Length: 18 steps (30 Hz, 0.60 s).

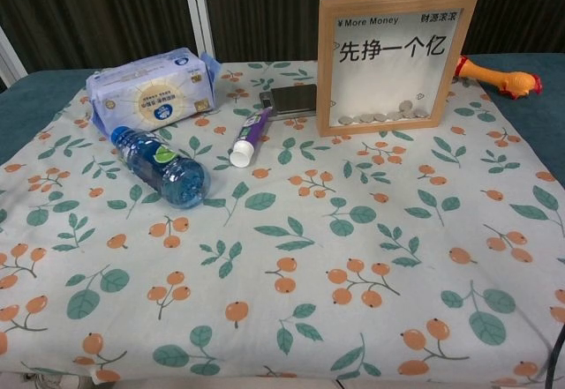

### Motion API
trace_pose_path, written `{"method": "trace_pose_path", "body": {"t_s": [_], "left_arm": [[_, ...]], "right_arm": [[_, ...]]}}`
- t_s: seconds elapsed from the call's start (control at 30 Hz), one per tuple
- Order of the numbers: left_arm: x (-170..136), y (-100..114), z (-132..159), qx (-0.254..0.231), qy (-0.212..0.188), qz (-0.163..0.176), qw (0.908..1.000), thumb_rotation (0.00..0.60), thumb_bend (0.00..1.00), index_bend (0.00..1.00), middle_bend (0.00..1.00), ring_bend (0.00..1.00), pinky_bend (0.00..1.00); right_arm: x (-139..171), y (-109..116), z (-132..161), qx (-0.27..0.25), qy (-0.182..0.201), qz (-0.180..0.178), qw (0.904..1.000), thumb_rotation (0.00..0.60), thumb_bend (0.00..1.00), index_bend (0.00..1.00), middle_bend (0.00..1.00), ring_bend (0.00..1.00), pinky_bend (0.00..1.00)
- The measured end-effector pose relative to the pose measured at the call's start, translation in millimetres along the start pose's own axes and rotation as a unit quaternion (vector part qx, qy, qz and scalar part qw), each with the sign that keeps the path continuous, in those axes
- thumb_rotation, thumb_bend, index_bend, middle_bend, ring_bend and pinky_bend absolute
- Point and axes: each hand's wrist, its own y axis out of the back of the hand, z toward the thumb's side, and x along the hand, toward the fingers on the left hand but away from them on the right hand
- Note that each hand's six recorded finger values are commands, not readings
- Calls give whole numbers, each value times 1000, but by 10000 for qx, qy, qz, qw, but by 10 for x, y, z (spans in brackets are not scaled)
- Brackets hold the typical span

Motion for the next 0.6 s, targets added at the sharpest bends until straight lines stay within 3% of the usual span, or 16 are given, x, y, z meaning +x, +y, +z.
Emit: {"method": "trace_pose_path", "body": {"t_s": [0.27, 0.6], "left_arm": [[9, 3, -6, 17, 24, -14, 10000, 600, 333, 0, 0, 0, 0], [22, 3, -20, 40, 50, -57, 10000, 600, 335, 0, 0, 0, 0]], "right_arm": [[-500, -166, -159, 442, -433, 634, 9961, 600, 610, 734, 157, 0, 0], [-754, -546, -351, 1591, -426, 1663, 9722, 600, 611, 736, 158, 0, 0]]}}
